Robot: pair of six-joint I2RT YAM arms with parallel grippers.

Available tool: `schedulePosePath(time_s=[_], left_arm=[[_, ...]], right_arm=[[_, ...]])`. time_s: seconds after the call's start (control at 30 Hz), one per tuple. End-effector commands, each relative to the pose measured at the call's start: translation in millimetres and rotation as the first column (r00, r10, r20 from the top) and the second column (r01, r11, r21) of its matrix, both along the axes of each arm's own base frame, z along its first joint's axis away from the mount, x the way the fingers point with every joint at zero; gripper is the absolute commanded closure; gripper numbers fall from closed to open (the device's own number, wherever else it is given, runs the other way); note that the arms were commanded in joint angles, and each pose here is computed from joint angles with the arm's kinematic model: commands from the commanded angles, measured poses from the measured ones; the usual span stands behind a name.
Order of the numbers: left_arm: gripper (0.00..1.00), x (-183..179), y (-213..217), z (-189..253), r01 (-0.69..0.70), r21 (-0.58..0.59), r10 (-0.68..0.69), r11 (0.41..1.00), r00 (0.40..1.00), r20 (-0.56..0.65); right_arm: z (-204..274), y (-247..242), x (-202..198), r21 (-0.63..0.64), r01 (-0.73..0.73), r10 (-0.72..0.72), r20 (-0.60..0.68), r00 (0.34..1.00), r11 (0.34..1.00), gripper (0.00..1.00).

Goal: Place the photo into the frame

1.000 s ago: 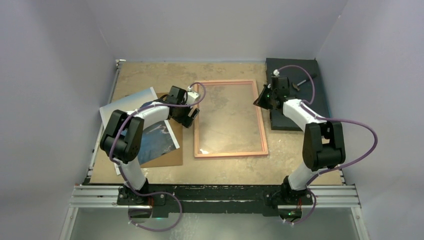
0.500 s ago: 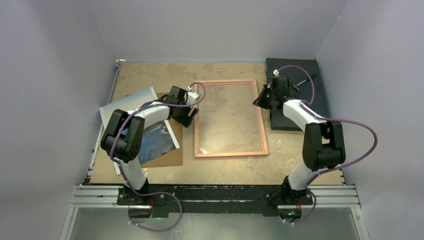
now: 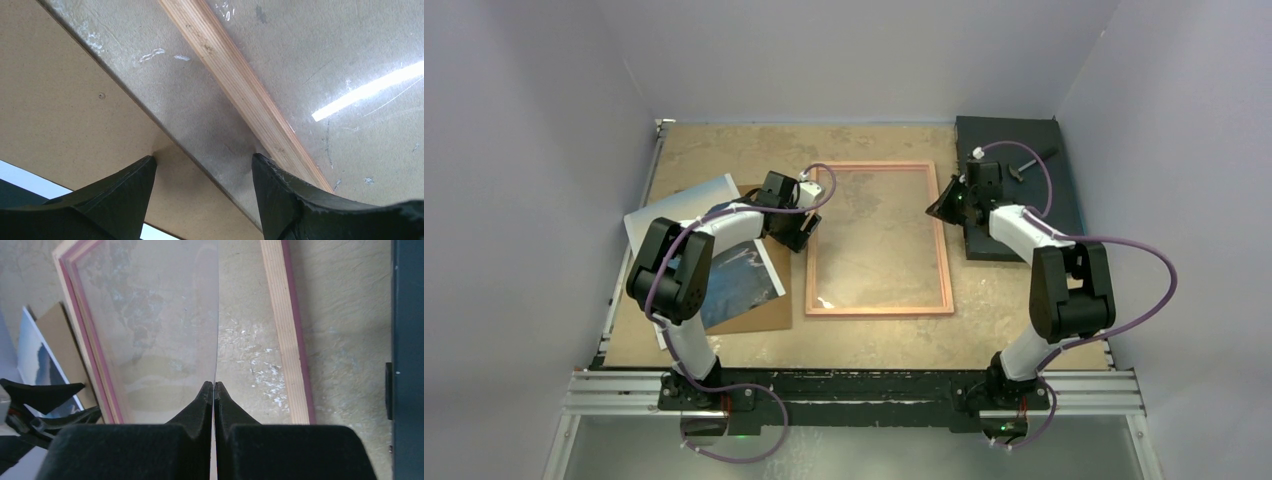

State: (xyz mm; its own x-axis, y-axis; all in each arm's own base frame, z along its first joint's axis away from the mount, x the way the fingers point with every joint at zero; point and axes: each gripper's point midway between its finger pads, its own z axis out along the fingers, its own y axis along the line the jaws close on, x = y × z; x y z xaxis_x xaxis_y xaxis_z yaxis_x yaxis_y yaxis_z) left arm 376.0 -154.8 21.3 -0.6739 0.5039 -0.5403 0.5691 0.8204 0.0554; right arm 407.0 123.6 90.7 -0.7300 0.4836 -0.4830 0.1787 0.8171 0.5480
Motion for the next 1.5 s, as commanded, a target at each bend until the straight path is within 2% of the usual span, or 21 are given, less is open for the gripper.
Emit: schedulePosePath(time_s=[0.0,0.3,0.6,0.9,1.47], left_arm=[[0.32,-4.7,-8.0,-7.2,0.032,-0.031,-0.033,0.999,0.999,-0.026],[0.33,-6.9,-10.0,-3.6,0.044,-0.044,-0.045,0.998,0.999,-0.028],[0.35,-12.3,-10.4,-2.3,0.049,-0.053,-0.051,0.997,0.998,-0.038],[0.42,-19.2,-16.2,4.5,0.049,-0.099,-0.054,0.994,0.997,-0.051],[0.48,-16.0,-2.9,12.7,-0.006,-0.192,-0.007,0.981,0.998,-0.064]], right_arm=[[38.6,18.0,5.8,0.137,0.006,-0.014,0.057,0.998,0.990,1.00],[85.4,36.3,-1.7,0.256,-0.014,-0.018,0.124,0.992,0.967,1.00],[84.3,51.8,-13.1,0.295,-0.010,-0.025,0.116,0.993,0.956,1.00],[115.9,73.7,-14.3,0.356,-0.070,0.011,0.166,0.986,0.932,1.00],[133.2,77.2,-21.8,0.394,-0.086,0.004,0.205,0.979,0.915,1.00]])
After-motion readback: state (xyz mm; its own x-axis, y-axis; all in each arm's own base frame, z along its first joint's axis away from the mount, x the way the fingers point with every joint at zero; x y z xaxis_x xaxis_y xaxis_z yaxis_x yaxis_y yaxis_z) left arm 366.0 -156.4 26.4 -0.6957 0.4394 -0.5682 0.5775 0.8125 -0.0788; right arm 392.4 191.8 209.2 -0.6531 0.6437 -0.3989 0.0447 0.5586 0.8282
